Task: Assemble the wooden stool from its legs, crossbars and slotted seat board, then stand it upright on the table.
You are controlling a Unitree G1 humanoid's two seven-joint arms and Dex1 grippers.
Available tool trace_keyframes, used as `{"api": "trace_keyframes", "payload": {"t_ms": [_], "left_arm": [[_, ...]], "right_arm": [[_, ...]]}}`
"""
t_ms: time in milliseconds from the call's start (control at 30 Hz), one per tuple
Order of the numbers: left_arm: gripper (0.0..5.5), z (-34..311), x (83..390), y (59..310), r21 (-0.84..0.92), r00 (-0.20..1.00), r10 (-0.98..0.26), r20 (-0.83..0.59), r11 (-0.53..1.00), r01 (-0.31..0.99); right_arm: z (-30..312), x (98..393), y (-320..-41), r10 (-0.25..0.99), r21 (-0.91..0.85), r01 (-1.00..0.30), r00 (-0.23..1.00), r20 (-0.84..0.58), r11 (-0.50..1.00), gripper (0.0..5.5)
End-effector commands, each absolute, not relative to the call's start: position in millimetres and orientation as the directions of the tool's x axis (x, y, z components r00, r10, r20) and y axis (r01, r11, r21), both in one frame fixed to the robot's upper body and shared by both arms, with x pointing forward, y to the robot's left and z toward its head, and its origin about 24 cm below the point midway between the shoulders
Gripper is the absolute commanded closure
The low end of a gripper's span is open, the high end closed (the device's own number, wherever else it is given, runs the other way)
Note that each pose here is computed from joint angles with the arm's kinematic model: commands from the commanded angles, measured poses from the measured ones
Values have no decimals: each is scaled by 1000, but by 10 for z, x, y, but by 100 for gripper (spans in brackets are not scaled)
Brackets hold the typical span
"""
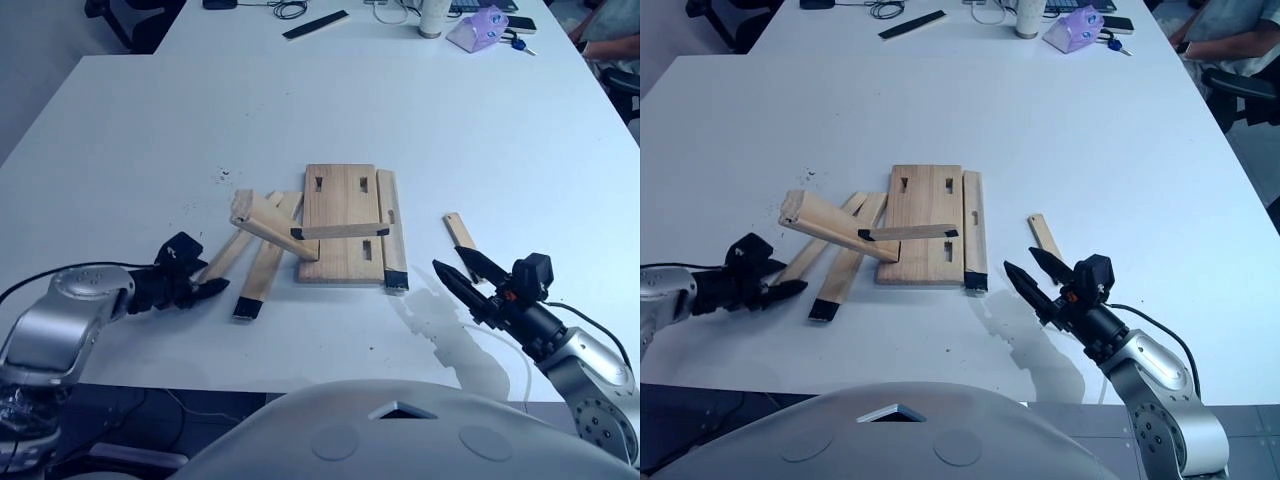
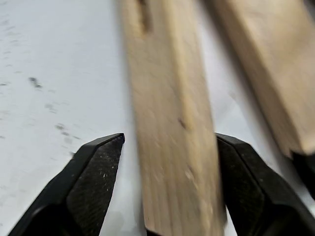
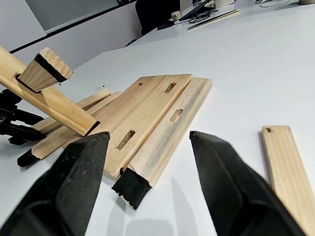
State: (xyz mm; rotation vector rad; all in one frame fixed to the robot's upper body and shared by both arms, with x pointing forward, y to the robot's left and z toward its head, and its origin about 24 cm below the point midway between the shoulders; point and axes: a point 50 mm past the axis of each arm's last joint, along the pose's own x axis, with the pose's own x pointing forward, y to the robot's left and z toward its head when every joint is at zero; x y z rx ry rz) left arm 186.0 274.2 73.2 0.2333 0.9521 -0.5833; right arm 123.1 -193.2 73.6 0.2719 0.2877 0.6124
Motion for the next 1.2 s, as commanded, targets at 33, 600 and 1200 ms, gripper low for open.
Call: {"api": "trace_keyframes", "payload": {"t_ms": [33, 600, 1200], "left_arm": [[231, 718, 1956, 2687, -94, 439, -399, -805, 817, 569], [335, 838, 2378, 2811, -101, 642, -361, -677, 909, 405], [337, 3005, 2304, 1592, 309, 218, -949, 229, 283, 908]], "right_arm": [[744, 1280, -1951, 604, 316, -535, 776, -185, 784, 251], [776, 1382, -2018, 599, 280, -542, 779, -186, 792, 251], [2715, 1676, -1858, 812, 87, -898, 428, 397, 431, 251]]}}
